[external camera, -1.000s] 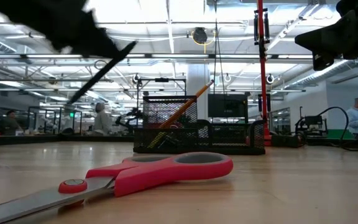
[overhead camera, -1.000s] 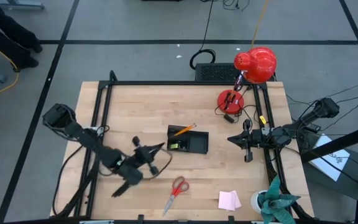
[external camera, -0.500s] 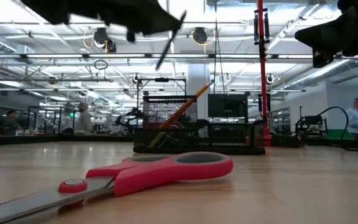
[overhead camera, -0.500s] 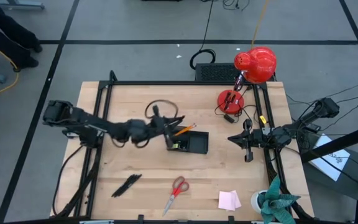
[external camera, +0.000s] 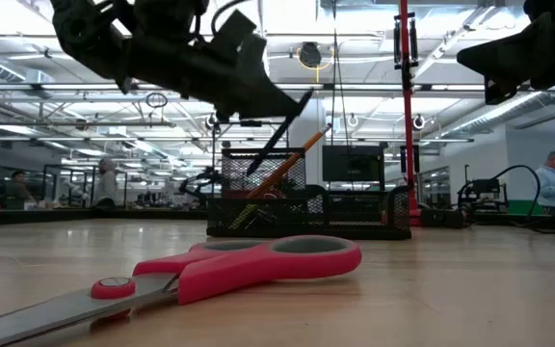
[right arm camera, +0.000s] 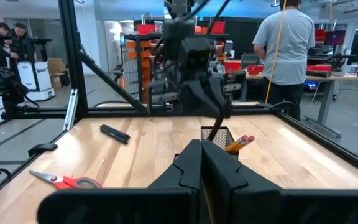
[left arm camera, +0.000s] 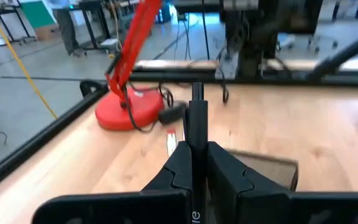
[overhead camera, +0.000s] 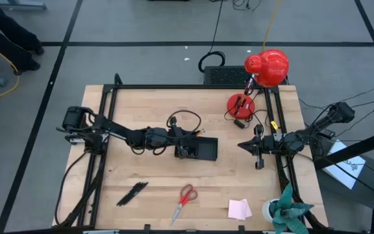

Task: Pick and place office supplies into organizer
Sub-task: Put the pen into the desk organizer

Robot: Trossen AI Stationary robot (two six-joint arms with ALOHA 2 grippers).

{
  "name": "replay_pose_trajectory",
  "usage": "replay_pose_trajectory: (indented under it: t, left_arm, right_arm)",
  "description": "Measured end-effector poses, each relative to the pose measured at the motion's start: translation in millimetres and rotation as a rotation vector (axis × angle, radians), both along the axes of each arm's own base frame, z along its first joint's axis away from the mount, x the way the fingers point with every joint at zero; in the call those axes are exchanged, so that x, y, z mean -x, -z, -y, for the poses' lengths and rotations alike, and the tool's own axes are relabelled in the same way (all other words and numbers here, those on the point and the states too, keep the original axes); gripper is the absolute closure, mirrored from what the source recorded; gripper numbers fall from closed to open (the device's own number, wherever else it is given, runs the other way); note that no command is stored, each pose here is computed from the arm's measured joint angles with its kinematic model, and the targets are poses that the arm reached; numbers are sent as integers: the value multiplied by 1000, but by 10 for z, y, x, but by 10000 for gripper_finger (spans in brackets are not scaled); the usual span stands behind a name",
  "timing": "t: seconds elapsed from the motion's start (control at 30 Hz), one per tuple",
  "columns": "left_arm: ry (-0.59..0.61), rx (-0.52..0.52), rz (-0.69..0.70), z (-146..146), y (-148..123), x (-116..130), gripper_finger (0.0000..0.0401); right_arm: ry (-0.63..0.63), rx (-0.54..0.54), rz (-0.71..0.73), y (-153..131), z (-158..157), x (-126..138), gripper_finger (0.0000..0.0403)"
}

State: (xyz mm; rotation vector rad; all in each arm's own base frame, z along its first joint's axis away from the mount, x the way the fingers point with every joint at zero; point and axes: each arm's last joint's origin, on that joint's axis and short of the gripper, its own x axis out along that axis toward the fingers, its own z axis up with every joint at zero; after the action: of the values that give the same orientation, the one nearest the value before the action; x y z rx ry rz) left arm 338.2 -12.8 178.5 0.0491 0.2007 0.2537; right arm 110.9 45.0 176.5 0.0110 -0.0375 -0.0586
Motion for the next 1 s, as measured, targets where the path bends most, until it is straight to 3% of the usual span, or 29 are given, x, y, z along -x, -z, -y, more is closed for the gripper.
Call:
replay_pose_trajectory:
  t: [0.3,0.7,1.0]
  left_arm:
    - [0,-24,-72,-13,224,-47,382]
    - [4,-43,-76,-13,226,-48,388]
    - [9,-111,-32,-35,166,-63,389]
  right_arm:
    - [-1,-24,1,0,0,0,399]
    - [-2,-27,0,1,-1,0,399]
    - [-5,-36,-19,23,-3,-1,399]
